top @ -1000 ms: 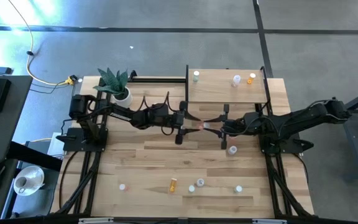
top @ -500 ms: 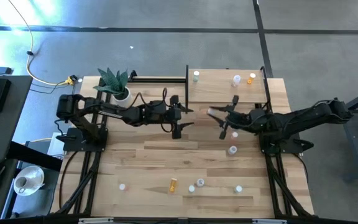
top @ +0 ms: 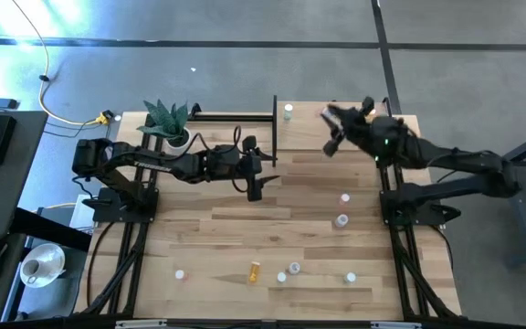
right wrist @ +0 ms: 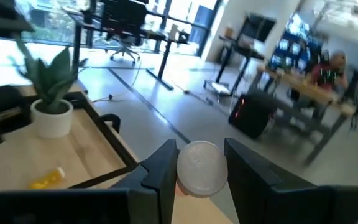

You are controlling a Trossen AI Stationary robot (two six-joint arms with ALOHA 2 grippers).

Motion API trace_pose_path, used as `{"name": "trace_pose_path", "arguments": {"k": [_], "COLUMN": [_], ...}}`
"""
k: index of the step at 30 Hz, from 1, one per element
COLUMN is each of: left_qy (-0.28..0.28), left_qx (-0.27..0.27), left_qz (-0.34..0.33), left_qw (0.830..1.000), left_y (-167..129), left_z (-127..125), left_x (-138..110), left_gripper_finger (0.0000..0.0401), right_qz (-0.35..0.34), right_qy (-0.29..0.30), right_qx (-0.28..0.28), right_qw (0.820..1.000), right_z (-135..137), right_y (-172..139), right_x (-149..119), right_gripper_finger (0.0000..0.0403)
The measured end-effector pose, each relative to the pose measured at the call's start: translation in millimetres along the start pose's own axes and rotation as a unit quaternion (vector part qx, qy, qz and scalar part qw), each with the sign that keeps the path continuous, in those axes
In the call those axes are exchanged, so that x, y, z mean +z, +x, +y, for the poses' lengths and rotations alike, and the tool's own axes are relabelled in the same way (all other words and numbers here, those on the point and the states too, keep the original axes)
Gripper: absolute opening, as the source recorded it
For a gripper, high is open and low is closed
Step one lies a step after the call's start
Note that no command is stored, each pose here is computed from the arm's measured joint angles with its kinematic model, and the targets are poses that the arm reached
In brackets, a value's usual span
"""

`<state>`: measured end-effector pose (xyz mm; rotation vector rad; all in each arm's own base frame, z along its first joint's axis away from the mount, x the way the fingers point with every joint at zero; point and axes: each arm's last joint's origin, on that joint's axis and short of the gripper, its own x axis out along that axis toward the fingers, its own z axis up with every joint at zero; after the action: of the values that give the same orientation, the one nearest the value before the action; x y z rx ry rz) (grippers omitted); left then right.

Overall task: Pick and place medicine bottles onto shelf by color
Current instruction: Put the top left pink pill bottle on the shelf

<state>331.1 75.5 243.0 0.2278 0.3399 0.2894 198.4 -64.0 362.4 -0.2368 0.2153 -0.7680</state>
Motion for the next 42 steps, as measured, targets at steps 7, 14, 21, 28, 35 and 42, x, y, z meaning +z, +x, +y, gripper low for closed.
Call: {"name": "trace_pose_path", "arguments": {"k": [7,14,21,28,35,42], "left_qy": [-0.004,-0.004,-0.004,-0.004,-0.004,-0.004], "left_qx": [0.001,-0.001,-0.002,-0.001,-0.001,-0.001], "left_qz": [-0.005,-0.005,-0.001,-0.001,-0.001,-0.001], "left_qw": [1.000,1.000,1.000,1.000,1.000,1.000], "left_y": [0,0,0,0,0,0], "left_z": [0,0,0,0,0,0], "left_x": [1,1,0,0,0,0], "left_gripper_finger": [0.0236,0.0236,0.0236,0.0236,0.0236,0.0236], "right_qz": [0.047,0.134,0.200,0.241,0.267,0.283], "right_qy": [0.079,0.112,0.115,0.099,0.076,0.069], "right_qx": [-0.014,0.002,0.008,0.027,0.043,0.028], "right_qw": [0.996,0.985,0.973,0.965,0.960,0.956], "right_z": [-37,-49,-47,-46,-36,-35], "right_y": [17,50,85,107,120,124], "right_x": [-7,-36,-65,-68,-68,-74], "right_gripper_finger": [0.0107,0.0107,0.0107,0.0107,0.0107,0.0107]}}
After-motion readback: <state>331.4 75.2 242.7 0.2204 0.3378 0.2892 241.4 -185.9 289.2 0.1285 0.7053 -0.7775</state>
